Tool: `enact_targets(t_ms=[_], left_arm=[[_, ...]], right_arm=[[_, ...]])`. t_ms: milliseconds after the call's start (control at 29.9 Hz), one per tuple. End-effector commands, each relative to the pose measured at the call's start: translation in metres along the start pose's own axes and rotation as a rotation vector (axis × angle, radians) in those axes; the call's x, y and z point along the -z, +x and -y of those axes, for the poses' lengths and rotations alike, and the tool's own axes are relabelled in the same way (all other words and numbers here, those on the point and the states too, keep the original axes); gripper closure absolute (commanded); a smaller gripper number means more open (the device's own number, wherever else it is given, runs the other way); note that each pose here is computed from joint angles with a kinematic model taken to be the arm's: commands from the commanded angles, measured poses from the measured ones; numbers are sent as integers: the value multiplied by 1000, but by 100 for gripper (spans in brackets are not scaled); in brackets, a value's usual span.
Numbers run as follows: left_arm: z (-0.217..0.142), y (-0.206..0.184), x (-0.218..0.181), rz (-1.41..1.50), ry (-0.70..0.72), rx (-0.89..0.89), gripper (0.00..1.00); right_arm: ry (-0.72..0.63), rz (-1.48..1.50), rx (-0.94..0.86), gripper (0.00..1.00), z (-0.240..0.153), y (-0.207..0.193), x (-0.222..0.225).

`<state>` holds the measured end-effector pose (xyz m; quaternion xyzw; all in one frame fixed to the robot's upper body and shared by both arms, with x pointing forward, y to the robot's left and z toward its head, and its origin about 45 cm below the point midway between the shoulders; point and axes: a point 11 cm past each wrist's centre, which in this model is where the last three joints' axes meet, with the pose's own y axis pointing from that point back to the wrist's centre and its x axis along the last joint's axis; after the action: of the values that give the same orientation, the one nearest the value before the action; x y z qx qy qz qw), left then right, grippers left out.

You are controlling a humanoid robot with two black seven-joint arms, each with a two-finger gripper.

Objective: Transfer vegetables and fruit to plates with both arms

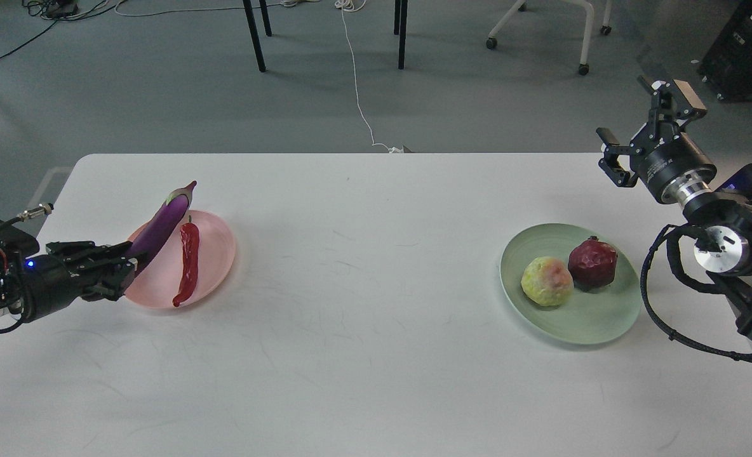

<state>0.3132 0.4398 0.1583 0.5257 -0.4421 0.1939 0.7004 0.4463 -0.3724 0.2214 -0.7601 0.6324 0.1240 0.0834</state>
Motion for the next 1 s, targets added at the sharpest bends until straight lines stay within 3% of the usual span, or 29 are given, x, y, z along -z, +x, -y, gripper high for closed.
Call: enact_targets(t_ms=[0,234,468,635,802,969], left_arm=[[0,-6,-3,-23,0,-60,14],[0,11,1,-49,19,-131,5],[6,85,16,-375,66,-367,5],[34,152,-5,-819,-95,-511,4],[37,183,6,-1198,-172,-700,3],[54,204,-5,-1436,-303,-778,3]], right_arm=[[-3,0,-3,1,-1,1,-2],[-3,1,-3,1,-1,1,-2],[3,1,-6,1,-1,2,1],[75,31,-53,1,2,11,23],[148,73,-97,1,4,17,42],[183,98,-103,1,5,18,52]])
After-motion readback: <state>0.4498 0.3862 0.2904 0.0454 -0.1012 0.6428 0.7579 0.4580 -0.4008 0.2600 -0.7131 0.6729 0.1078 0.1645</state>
